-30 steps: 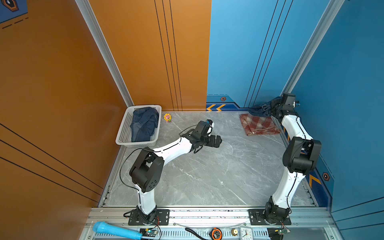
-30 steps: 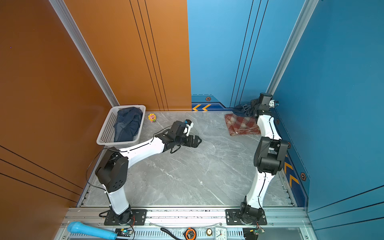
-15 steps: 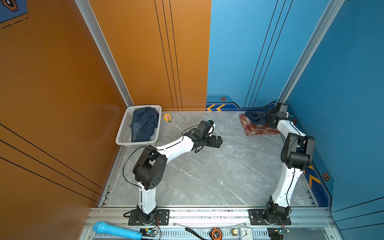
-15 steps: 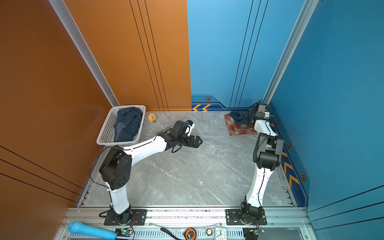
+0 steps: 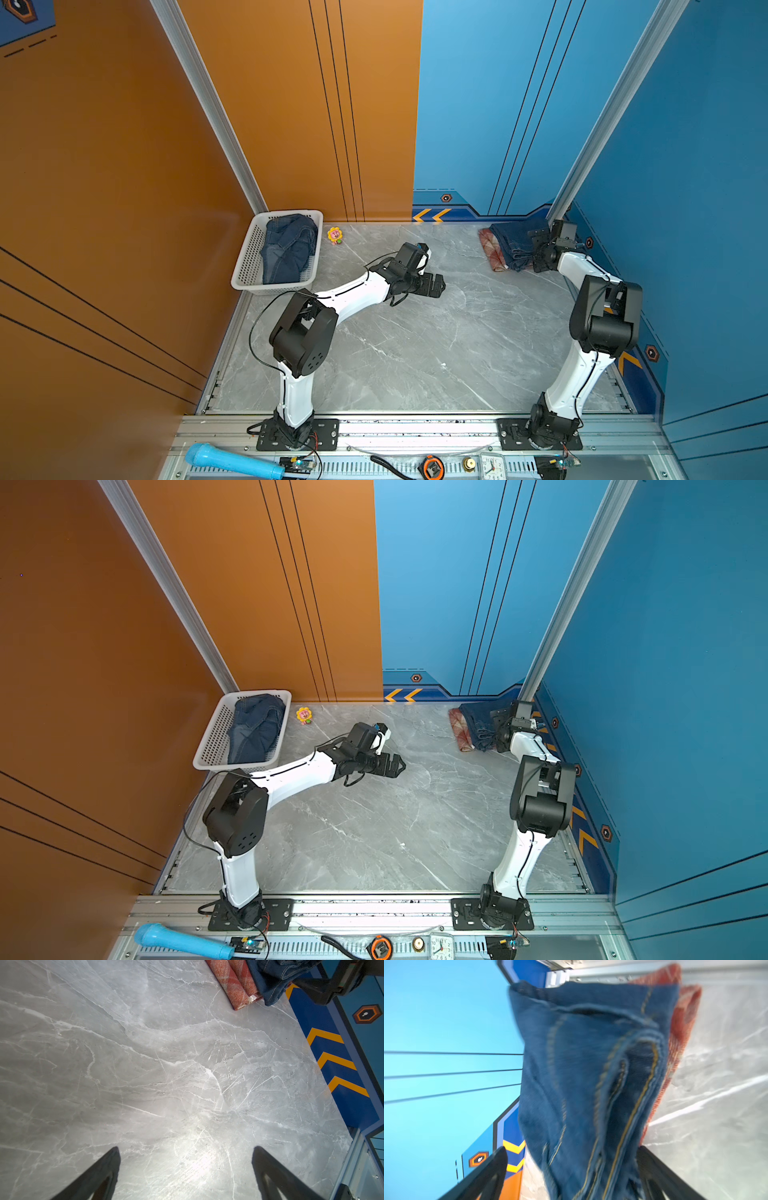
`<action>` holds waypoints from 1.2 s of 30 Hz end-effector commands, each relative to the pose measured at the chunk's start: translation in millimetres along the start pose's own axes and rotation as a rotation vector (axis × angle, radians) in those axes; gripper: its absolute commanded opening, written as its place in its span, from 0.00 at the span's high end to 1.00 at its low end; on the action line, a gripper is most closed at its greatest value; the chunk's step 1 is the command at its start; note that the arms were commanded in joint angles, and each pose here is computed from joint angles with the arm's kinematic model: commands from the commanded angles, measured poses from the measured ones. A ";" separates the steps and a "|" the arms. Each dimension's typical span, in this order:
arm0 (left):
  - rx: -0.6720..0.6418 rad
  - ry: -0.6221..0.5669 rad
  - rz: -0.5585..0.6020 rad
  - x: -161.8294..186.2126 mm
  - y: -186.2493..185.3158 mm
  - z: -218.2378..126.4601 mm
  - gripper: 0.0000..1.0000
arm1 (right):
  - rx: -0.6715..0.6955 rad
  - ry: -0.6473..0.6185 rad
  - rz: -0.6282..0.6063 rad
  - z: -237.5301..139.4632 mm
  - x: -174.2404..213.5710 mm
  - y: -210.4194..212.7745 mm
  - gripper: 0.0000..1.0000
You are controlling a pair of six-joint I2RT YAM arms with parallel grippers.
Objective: Fold and stack the skirts
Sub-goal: 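Carry the denim bundle with the right gripper onto the red plaid skirt, then open the right gripper and lift away while the left arm moves toward the basket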
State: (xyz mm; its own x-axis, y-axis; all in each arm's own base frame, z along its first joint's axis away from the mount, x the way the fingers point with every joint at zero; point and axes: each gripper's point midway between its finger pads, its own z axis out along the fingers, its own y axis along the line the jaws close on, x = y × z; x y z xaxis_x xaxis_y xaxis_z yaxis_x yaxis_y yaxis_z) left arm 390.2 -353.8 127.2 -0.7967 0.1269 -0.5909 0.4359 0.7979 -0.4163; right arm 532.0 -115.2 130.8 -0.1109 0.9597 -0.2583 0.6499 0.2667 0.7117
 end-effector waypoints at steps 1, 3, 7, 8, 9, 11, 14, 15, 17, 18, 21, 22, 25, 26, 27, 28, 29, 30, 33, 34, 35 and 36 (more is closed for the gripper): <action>0.014 0.005 -0.007 -5.3 -1.0 -1.4 0.00 | 0.067 0.025 -0.183 -27.6 2.8 -4.4 0.01; 0.001 0.001 -0.005 -6.1 2.6 -3.5 0.00 | 0.084 0.044 -0.240 -37.7 7.8 -11.3 0.01; -0.031 -0.026 0.017 -13.0 9.0 -12.9 0.02 | 0.120 0.028 -0.439 -62.9 15.8 -25.6 0.04; -0.044 -0.035 0.025 -15.7 10.3 -16.1 0.02 | 0.130 0.009 -0.502 -71.3 16.3 -28.1 0.05; -0.061 -0.041 0.027 -18.0 13.4 -19.3 0.02 | 0.135 -0.011 -0.554 -79.0 16.1 -27.6 0.06; -0.092 -0.050 0.039 -23.0 16.8 -26.6 0.02 | 0.109 -0.054 -0.666 -93.4 20.3 -17.2 0.07; -0.166 -0.069 0.053 -31.5 26.1 -39.1 0.02 | 0.059 -0.080 -0.782 -105.0 27.4 5.6 0.07; -0.194 -0.072 0.054 -33.8 30.5 -43.2 0.02 | 0.044 -0.078 -0.800 -106.8 29.6 10.8 0.07; -0.257 -0.082 0.060 -40.8 39.9 -53.7 0.02 | -0.005 -0.071 -0.824 -108.2 36.3 24.5 0.07; -0.293 -0.091 0.062 -44.6 45.5 -60.6 0.02 | -0.021 -0.074 -0.834 -109.3 39.4 30.0 0.07; -0.421 -0.137 0.038 -58.0 72.4 -87.3 0.02 | -0.094 -0.077 -0.879 -113.4 60.0 52.7 0.07; -0.456 -0.149 0.015 -62.0 84.8 -97.5 0.02 | -0.125 -0.077 -0.897 -116.0 70.0 61.7 0.06; -0.559 -0.169 -0.046 -71.1 121.6 -130.2 0.02 | -0.197 -0.064 -0.946 -122.1 99.4 80.6 0.07; -0.593 -0.173 -0.069 -73.4 134.4 -141.1 0.02 | -0.216 -0.054 -0.957 -123.3 109.8 84.5 0.07; -0.632 -0.181 -0.104 -76.0 149.4 -153.6 0.02 | -0.239 -0.039 -0.974 -124.7 124.0 88.5 0.07; -0.660 -0.190 -0.147 -78.6 165.3 -164.7 0.02 | -0.256 -0.020 -0.996 -125.6 139.0 90.5 0.07; -0.681 -0.189 -0.192 -78.8 180.3 -172.7 0.01 | -0.265 -0.006 -1.018 -126.0 151.4 91.0 0.06; -0.709 -0.190 -0.244 -79.0 197.9 -181.8 0.01 | -0.271 0.009 -1.047 -126.4 164.8 90.4 0.06; -0.733 -0.201 -0.395 -78.0 243.4 -197.9 0.00 | -0.263 0.031 -1.138 -124.3 191.3 82.7 0.06; -0.743 -0.210 -0.440 -77.2 258.5 -202.6 0.00 | -0.264 0.041 -1.152 -123.3 197.1 80.6 0.06; -0.759 -0.217 -0.468 -77.4 271.3 -206.5 0.00 | -0.267 0.057 -1.157 -122.0 202.0 78.1 0.06; -0.777 -0.214 -0.487 -76.8 284.7 -208.0 0.00 | -0.278 0.082 -1.160 -120.5 208.2 76.0 0.06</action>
State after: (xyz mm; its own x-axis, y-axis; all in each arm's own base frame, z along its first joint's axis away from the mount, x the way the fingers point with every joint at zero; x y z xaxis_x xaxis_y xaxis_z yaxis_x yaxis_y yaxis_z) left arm 488.7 -34.1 216.5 -0.6696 -0.3058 -0.6769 -0.3087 0.9435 -0.1209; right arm 464.8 117.1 219.4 -0.5768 0.1766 -0.7976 -0.0409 0.9689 0.2441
